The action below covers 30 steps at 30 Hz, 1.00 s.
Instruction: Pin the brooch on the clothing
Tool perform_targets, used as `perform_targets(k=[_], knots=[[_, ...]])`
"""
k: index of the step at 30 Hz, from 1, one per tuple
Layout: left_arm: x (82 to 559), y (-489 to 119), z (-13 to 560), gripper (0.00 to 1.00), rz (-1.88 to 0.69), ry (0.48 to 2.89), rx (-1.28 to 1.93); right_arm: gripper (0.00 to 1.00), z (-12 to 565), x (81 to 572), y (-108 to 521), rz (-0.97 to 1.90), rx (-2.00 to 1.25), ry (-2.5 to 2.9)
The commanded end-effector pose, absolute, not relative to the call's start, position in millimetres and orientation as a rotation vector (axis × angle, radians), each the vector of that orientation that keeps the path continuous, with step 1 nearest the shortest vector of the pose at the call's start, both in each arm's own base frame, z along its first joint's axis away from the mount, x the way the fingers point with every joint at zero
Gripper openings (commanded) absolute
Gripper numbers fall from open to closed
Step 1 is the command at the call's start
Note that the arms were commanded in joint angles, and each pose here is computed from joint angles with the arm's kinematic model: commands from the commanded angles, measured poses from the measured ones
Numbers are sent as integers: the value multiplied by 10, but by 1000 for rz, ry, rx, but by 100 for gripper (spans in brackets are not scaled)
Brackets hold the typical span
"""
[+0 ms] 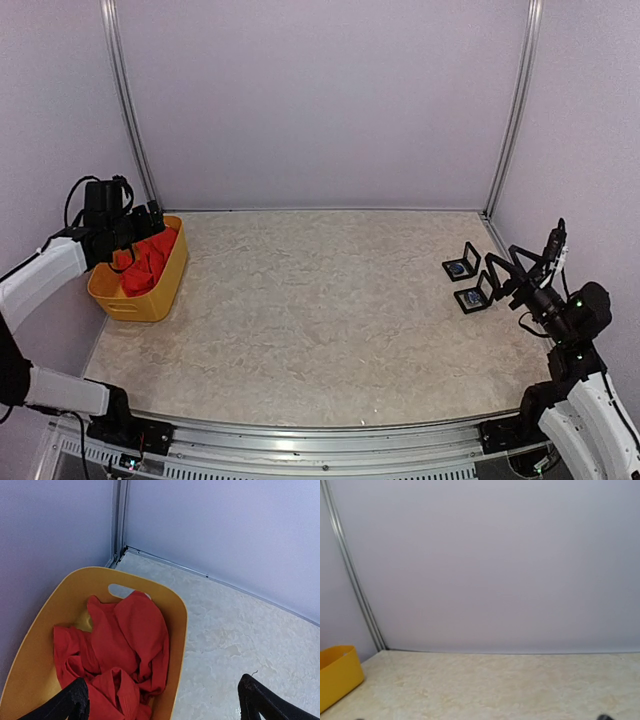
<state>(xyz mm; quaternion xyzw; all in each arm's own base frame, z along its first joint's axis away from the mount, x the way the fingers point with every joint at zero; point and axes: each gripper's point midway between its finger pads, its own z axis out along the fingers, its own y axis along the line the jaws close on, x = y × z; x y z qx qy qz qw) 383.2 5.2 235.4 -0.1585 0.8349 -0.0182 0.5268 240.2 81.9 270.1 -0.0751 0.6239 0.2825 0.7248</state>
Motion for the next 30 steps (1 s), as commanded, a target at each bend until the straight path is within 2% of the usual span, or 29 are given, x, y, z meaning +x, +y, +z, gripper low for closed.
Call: perform_targets(k=[1,7,15,16,17,18,20,21,23,25,30], knots=[[4187,427,2275,99,-1,2076,-531,96,2817,2463,906,620,-238,1441],[4510,905,1562,99,92,2226,-687,94,2818,2456,978,659,-275,1448],[4470,672,489,99,-38,2534,-672,94,2738,2409,928,617,-261,1455],[4478,682,429,96,-25,2560,-666,94,2737,2403,933,621,-264,1455],[4495,683,411,87,-23,2570,-655,94,2735,2402,934,621,-265,1456],[4515,682,435,66,-24,2563,-643,93,2738,2399,938,621,-268,1456],[4563,713,638,9,-18,2501,-640,93,2740,2405,937,615,-271,1461],[4585,738,900,0,-10,2431,-643,93,2755,2404,935,613,-272,1461],[4598,735,1374,0,24,2303,-615,93,2799,2397,940,612,-278,1455],[4573,545,2091,0,80,2150,-500,93,2833,2393,945,613,-282,1451],[4140,-385,3681,0,100,1865,-183,93,2886,2408,974,623,-301,1447]])
